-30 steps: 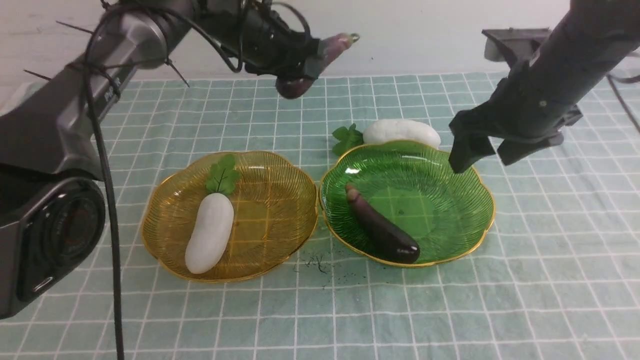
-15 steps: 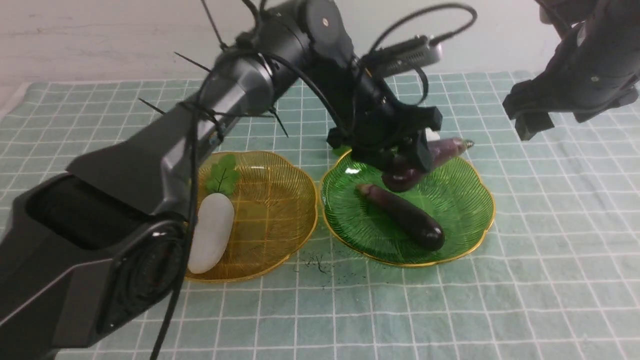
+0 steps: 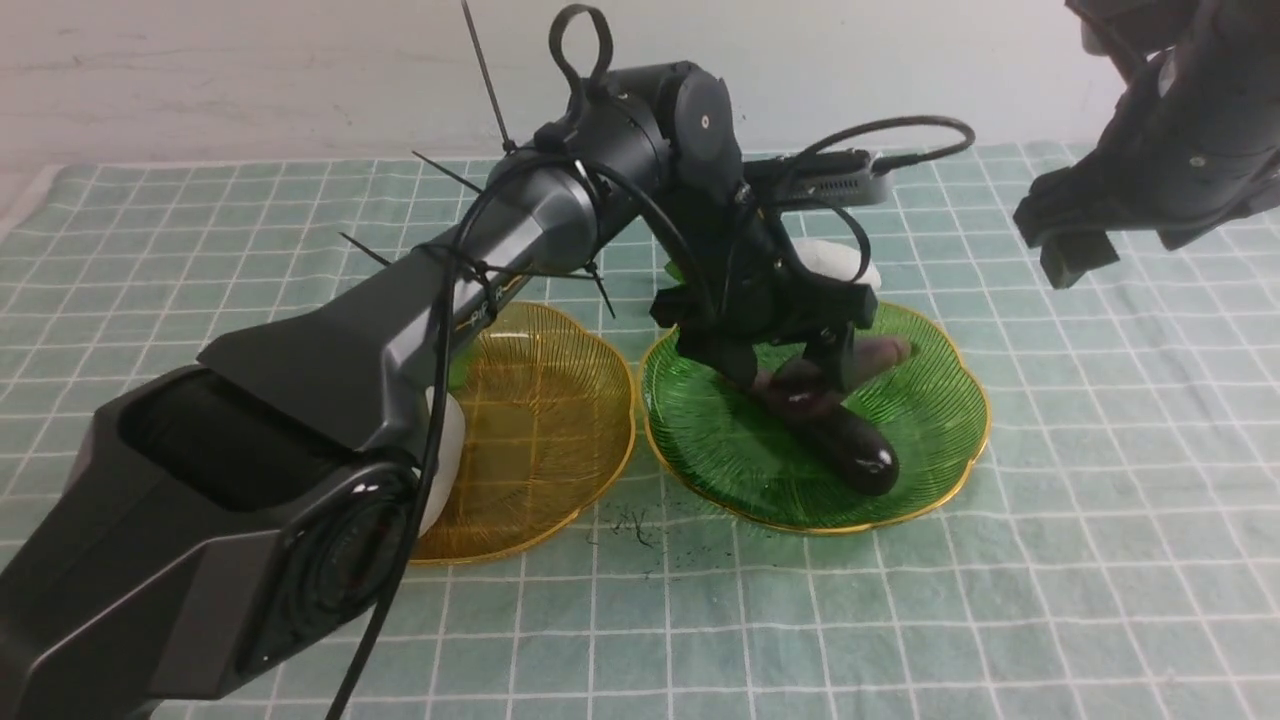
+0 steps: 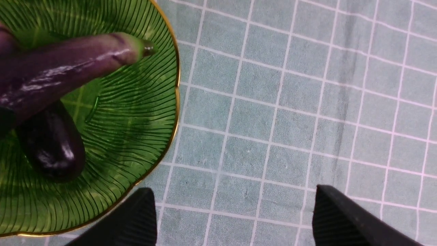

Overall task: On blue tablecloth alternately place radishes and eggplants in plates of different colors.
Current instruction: 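Place the eggplant on the green plate, then place the white radish onto the plate beside the other radish with the right gripper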

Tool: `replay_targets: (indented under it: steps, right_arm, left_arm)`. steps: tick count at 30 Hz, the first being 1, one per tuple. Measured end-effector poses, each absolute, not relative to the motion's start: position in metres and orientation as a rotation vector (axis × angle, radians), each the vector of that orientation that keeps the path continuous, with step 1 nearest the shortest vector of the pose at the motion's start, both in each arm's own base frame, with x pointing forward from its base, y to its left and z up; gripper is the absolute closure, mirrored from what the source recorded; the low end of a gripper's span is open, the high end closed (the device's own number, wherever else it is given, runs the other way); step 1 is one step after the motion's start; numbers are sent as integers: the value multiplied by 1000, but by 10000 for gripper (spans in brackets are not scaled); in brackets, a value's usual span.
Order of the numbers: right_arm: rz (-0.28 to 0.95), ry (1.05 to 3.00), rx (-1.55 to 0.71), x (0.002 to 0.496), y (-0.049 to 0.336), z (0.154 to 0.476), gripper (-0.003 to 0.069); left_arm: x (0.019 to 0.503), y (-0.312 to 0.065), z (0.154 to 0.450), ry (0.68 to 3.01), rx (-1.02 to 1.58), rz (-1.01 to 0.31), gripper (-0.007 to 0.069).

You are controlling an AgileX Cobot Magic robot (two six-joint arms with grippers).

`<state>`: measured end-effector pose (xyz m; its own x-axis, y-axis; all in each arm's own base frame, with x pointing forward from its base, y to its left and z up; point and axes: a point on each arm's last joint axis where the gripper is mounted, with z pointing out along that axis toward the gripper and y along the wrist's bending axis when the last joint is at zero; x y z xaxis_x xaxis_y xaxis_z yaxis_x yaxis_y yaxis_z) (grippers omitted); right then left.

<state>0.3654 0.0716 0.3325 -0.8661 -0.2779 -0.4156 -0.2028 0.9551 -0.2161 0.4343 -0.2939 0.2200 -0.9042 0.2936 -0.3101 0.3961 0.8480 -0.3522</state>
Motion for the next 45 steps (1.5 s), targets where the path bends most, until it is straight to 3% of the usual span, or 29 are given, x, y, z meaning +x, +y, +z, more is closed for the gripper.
replay_targets:
  steps: [3,5,8,11,14,17,21,33,37,45]
  right_arm:
    - [-231,2644,-383,366,72,333,100]
    - [-217,2626,-423,367,74,333,100]
    - [-186,2570,-478,370,77,335,100]
    - [-133,2443,-527,379,84,340,100]
    - [-98,2336,-542,385,89,346,100]
    - [-46,2276,-532,399,95,345,100]
    - [7,2284,-531,425,106,331,100]
    - [114,2419,-696,517,139,251,120]
    - [156,2413,-758,530,146,229,154]
    - [110,2381,-946,537,148,203,189]
  left_arm:
    - [436,-283,229,2791,513,-588,31]
    - [439,-273,243,2762,498,-584,85]
    - [439,-252,280,2683,478,-554,267]
    - [434,-228,323,2585,471,-485,504]
    - [425,-210,358,2516,455,-458,608]
    - [410,-202,384,2469,457,-455,629]
    - [389,-194,398,2468,486,-447,633]
    - [327,-169,348,2741,548,-381,633]
    - [321,-166,343,2763,550,-375,633]
    - [320,-166,342,2767,551,-369,633]
